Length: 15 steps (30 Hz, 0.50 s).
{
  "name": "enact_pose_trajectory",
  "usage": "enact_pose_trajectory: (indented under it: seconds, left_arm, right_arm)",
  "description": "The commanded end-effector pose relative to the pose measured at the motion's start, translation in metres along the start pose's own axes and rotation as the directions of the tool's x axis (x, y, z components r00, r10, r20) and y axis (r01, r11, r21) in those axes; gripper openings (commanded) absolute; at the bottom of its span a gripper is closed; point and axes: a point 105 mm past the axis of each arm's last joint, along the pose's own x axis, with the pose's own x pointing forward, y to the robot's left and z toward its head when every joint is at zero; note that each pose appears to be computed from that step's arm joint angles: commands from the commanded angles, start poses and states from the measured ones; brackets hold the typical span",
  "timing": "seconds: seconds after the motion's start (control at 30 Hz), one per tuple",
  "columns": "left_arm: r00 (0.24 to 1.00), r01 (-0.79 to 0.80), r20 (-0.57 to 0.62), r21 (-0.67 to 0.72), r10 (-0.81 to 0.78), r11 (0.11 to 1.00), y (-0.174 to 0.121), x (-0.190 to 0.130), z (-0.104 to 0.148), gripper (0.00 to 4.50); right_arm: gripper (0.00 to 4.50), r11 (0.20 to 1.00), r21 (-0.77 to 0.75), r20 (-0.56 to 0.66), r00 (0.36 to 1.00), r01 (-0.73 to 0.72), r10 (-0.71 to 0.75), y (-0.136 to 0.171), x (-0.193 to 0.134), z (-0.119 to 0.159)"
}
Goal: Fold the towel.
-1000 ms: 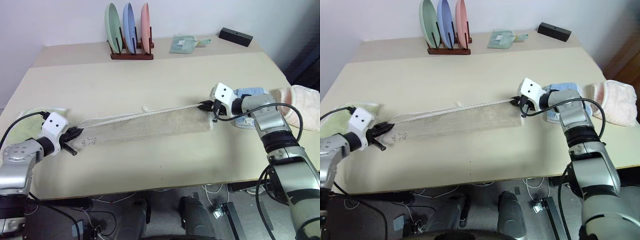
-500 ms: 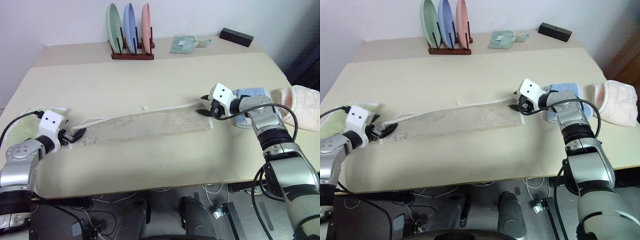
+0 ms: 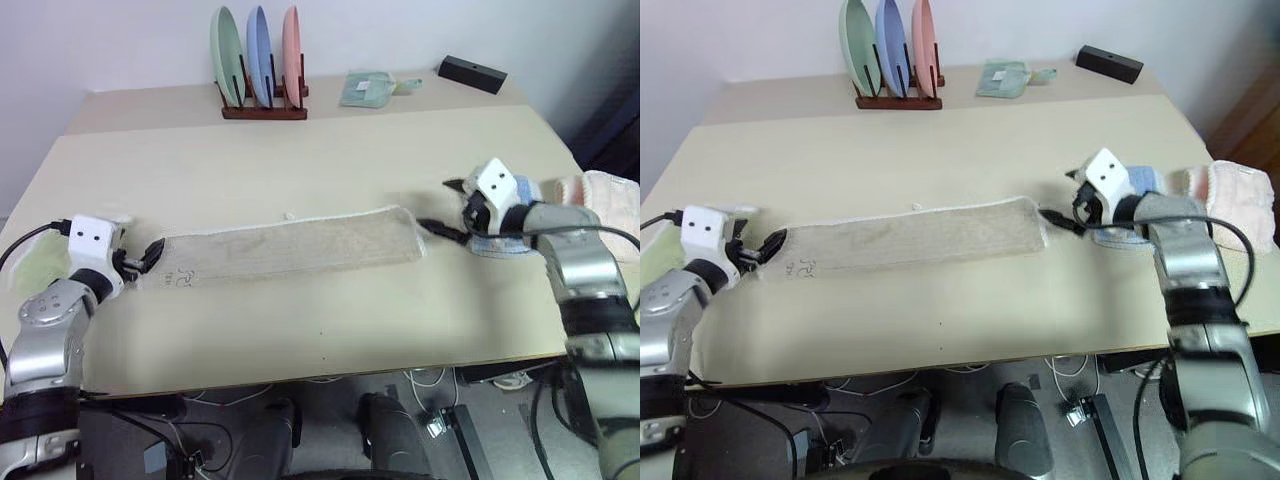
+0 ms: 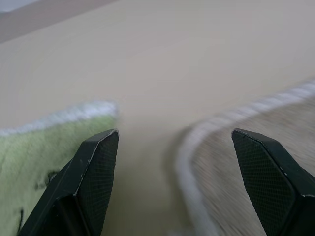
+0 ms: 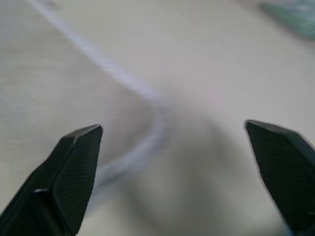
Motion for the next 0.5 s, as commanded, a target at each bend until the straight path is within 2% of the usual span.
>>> enact_pose_trajectory:
  seconds: [0.03, 0.2, 0.27, 0.33, 0.37, 0.5]
  left_arm:
    - [1.000, -0.024, 0.019, 0.046, 0.024, 0.999, 0.007, -0.016, 0.011, 3.76]
    - [0.995, -0.052, 0.092, 0.096, 0.043, 0.994, 0.005, -0.023, 0.029, 3.76]
    - [0.987, 0.060, 0.143, 0.107, -0.076, 0.992, -0.028, -0.020, 0.042, 3.76]
    - [0.947, 0.245, 0.177, 0.139, -0.268, 0.959, -0.079, -0.019, 0.052, 3.76]
    - [0.934, 0.285, 0.181, 0.147, -0.309, 0.947, -0.090, -0.021, 0.054, 3.76]
    - [0.792, 0.545, 0.229, 0.154, -0.566, 0.824, -0.171, -0.031, 0.066, 3.76]
  right_arm:
    - [4.46, 0.980, 0.194, 0.089, 0.995, -0.052, 0.035, 0.029, -0.019, 0.020]
    - [4.46, 0.885, 0.462, 0.079, 0.997, -0.055, 0.021, 0.063, -0.024, 0.004]
    - [4.46, 0.821, 0.571, 0.052, 0.999, -0.020, -0.011, 0.071, -0.023, -0.007]
    - [4.46, 0.753, 0.658, 0.006, 0.999, 0.023, -0.036, 0.078, -0.019, -0.018]
    - [4.46, 0.736, 0.676, -0.007, 0.999, 0.035, -0.041, 0.080, -0.018, -0.020]
    - [4.46, 0.597, 0.793, -0.065, 0.991, 0.122, -0.116, 0.082, -0.002, -0.031]
